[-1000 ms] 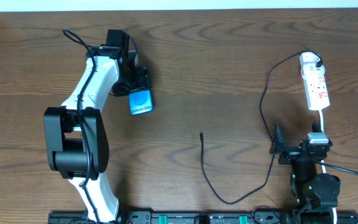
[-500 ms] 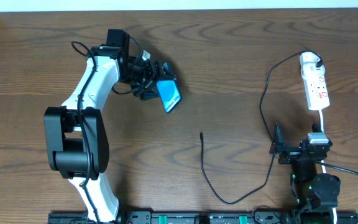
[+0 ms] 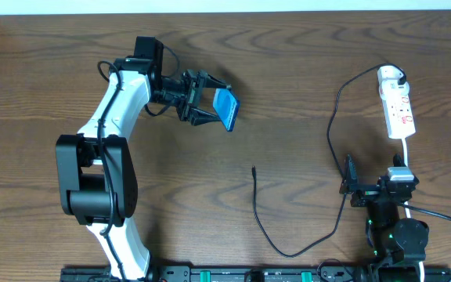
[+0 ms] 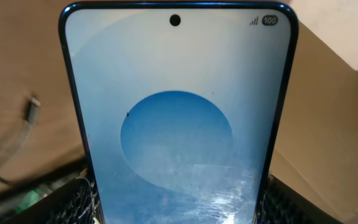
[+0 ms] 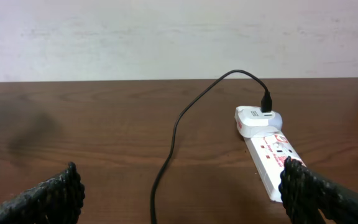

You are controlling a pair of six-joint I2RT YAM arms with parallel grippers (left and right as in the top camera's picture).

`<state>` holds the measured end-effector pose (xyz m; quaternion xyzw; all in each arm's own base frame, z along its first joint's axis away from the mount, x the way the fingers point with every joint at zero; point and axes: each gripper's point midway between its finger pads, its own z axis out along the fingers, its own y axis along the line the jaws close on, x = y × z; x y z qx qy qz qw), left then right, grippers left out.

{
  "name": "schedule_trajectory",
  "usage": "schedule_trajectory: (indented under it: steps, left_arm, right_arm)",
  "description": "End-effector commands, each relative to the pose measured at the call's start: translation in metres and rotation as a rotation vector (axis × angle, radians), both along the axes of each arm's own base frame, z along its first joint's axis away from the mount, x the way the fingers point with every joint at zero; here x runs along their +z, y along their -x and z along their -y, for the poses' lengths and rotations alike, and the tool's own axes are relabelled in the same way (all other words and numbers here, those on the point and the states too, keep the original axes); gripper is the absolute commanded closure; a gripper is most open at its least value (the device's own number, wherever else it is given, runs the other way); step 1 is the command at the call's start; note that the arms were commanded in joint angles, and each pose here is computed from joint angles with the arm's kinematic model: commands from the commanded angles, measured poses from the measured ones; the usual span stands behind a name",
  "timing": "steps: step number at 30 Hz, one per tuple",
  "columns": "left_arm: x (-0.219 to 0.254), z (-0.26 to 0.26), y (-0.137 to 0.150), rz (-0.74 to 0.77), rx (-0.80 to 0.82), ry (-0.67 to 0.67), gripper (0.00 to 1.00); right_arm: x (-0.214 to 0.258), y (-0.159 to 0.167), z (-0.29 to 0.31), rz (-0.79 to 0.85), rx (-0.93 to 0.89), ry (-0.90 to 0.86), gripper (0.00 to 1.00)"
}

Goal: Plug charger to phone and switch on socket
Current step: 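Lift the phone with the left gripper and swing it rightward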

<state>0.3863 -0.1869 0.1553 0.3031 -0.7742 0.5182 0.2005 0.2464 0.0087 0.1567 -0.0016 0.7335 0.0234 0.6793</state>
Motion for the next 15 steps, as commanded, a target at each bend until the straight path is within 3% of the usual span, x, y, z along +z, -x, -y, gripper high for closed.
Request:
schedule_trajectory:
  steps: [1,8,15]
  left_arm:
    - [0.041,0.007,0.006,-0.062,-0.005,0.176,0.93]
    - [0.055,0.010,0.009,-0.169,0.001,0.259,0.92]
    - [0.056,0.010,0.009,-0.179,0.003,0.260,0.92]
  right_arm:
    - [0.000,0.000,-0.002,0.001,0.012,0.018,0.01]
    - [0.000,0.000,-0.002,0.001,0.011,0.018,0.01]
    - [0.000,0.000,-0.002,0.001,0.012,0.018,0.01]
